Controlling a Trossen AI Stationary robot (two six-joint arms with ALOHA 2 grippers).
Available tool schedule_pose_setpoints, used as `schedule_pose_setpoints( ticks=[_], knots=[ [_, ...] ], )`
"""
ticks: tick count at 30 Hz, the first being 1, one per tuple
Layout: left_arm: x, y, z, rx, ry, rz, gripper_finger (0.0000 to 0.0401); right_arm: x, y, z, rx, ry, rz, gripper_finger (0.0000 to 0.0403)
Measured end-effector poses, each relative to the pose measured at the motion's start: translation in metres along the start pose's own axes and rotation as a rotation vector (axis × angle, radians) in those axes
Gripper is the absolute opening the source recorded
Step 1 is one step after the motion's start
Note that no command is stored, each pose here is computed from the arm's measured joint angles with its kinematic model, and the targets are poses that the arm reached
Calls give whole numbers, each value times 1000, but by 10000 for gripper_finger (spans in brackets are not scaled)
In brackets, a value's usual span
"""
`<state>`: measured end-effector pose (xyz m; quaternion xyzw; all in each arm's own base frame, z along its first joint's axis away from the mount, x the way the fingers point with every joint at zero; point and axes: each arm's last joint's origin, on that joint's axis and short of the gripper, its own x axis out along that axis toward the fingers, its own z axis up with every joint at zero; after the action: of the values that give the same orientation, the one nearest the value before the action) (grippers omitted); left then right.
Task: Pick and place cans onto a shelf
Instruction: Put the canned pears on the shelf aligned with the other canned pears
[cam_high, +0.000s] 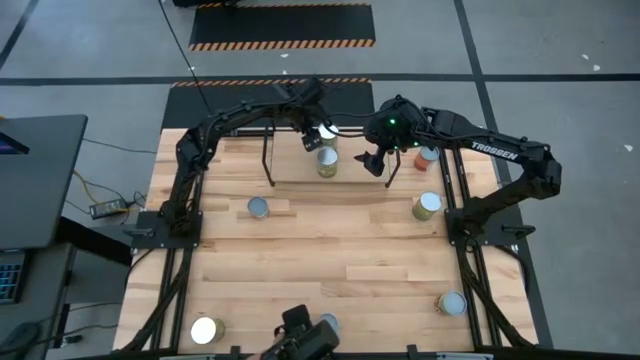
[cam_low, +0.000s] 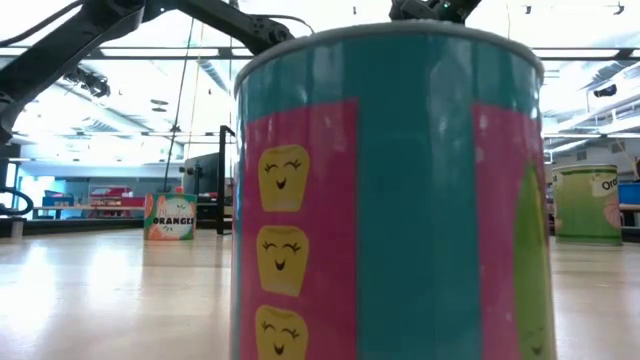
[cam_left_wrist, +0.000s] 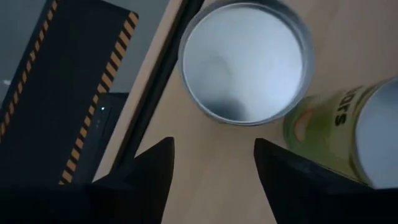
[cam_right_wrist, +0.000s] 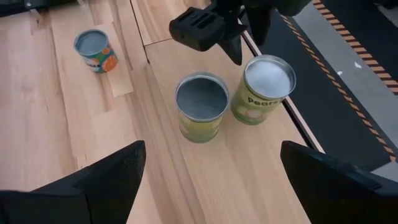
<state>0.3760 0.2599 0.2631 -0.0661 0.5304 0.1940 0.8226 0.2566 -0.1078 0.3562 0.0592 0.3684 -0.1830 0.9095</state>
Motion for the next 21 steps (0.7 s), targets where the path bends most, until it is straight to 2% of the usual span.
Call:
schedule_pose_setpoints(
  ticks=[4,7,12,16,18,21],
  knots=[
    [-7,-1,-5,-1,46,1,226,0,-4,0,-4,4,-25,381],
    [-30,0,-8,-11,41,9,226,-2,-11,-4,34,43,-63,381],
    [-70,4,-13,-52,-1,32,226,-18,-19,-13,200,211,-112,380],
    [-97,4,-15,-78,-62,46,226,-31,-19,-28,413,391,-160,370],
    [-105,3,-15,-98,-87,47,226,-32,-18,-36,510,466,-194,364],
    [-122,-2,-16,-116,-141,9,225,-25,-9,-47,589,535,-210,353]
  ],
)
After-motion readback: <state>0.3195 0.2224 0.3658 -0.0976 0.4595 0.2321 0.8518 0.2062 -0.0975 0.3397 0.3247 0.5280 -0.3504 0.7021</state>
